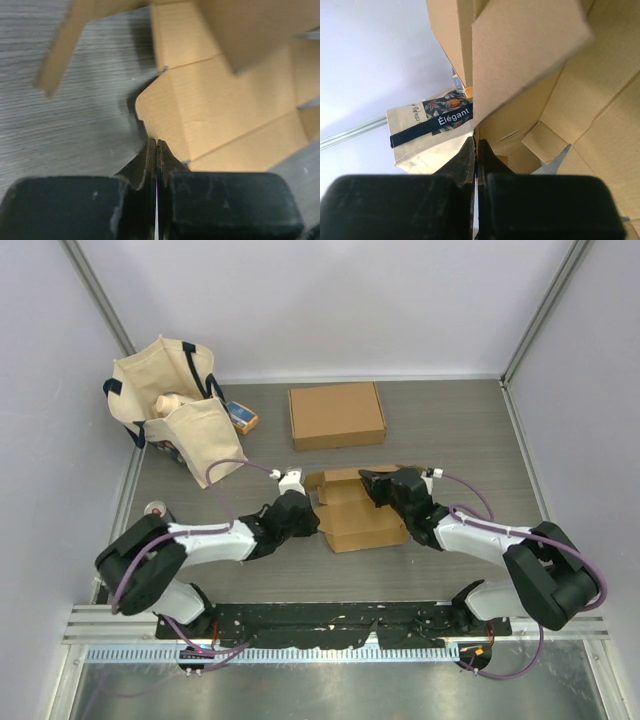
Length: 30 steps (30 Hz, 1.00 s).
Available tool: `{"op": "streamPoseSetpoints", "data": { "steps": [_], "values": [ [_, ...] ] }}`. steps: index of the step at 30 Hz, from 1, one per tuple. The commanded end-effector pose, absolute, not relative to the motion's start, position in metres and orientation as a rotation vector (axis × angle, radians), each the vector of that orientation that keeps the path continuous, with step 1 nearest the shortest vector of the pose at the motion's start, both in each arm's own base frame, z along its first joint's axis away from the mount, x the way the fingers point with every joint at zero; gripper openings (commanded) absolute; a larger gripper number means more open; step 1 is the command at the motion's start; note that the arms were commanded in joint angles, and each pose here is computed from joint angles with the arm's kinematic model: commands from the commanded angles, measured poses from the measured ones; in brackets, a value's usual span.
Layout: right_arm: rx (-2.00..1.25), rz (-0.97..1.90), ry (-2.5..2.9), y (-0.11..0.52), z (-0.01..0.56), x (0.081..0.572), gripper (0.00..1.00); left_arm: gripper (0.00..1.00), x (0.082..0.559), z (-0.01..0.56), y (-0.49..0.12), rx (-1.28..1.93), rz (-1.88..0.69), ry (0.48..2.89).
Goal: Fold the paper box
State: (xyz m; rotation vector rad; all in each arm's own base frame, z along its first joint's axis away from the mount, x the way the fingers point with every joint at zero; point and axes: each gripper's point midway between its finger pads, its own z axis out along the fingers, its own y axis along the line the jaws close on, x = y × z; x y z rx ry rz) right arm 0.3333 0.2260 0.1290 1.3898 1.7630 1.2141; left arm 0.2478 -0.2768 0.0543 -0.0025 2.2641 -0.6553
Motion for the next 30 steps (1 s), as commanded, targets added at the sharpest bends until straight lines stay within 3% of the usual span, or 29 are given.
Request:
{"op": "streamPoseSetpoints", "data": {
  "steps": [1,7,13,15,16,19,22,25,30],
  "values": [
    [1.389,1.258,1.681,0.221,0.151,0.339,0.02,0.00,0.262,0.026,-0.262,-0.269,-0.496,2.365],
    [1.394,1.255,1.695,0.220,0.145,0.336,0.02,0.00,0.245,-0.028,-0.252,-0.382,-0.449,2.564],
    [1.405,1.235,1.701,0.216,0.137,0.332,0.02,0.02,0.250,0.006,-0.243,-0.260,-0.480,2.448],
    [1.409,1.234,1.706,0.217,0.136,0.333,0.02,0.09,0.248,0.019,-0.238,-0.145,-0.486,2.399],
    [1.415,1.224,1.712,0.217,0.134,0.333,0.02,0.28,0.252,0.046,-0.240,-0.126,-0.553,2.318],
    [1.434,1.186,1.740,0.218,0.132,0.335,0.02,0.60,0.257,0.078,-0.229,-0.067,-0.542,2.200],
    [1.436,1.192,1.744,0.221,0.136,0.337,0.02,0.73,0.270,0.113,-0.205,-0.102,-0.424,2.101],
    [1.437,1.195,1.737,0.222,0.139,0.339,0.02,0.77,0.287,0.133,-0.193,-0.119,-0.356,2.041],
    [1.433,1.192,1.746,0.223,0.139,0.340,0.02,0.80,0.308,0.119,-0.210,0.026,-0.265,2.135]
  ]
}}
